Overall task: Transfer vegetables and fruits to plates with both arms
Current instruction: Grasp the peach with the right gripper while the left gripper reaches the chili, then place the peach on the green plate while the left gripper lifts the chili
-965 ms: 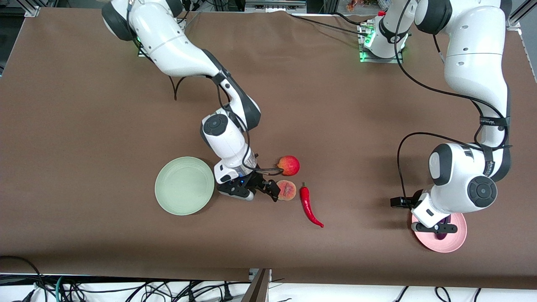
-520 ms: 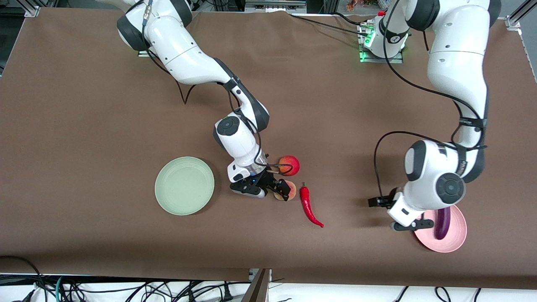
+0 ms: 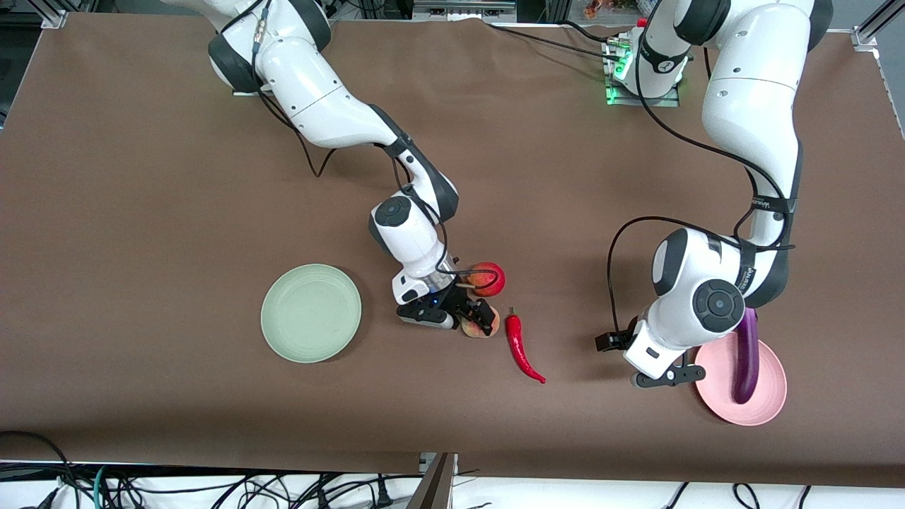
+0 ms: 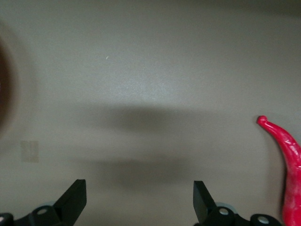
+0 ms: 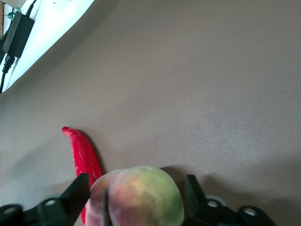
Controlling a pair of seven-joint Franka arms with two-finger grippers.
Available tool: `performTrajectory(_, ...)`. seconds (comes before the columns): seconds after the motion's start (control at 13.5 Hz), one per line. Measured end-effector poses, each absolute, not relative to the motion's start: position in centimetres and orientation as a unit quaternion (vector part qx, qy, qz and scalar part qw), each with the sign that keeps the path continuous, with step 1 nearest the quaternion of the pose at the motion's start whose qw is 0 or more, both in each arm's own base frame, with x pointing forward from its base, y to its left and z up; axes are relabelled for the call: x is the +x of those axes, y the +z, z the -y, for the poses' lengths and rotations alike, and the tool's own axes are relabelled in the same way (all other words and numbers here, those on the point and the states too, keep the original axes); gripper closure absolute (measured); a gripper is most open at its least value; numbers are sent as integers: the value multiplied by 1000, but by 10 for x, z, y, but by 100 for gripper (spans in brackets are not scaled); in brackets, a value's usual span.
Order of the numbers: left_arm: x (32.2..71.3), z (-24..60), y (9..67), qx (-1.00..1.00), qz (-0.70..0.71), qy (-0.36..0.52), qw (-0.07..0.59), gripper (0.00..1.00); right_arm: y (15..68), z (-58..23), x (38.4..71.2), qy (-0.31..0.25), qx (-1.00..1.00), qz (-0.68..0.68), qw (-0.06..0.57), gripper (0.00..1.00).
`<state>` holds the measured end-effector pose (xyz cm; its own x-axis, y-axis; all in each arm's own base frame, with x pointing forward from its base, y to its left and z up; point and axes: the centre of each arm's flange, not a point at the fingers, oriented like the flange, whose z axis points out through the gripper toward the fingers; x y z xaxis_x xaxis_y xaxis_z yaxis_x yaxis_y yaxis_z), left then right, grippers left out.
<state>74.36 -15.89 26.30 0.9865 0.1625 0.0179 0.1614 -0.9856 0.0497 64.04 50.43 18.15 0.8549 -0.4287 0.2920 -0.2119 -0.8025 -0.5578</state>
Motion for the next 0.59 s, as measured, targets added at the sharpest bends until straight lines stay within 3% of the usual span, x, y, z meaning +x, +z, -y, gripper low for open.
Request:
performTrajectory(0.07,743,163,266,996,-86,13,28,0,182,-504,641,-207,-926,-173,263,23)
performTrajectory(0.59,736,219,272,989,-128,39,57,0,216,-488,664,-199,-931,-184,245,25)
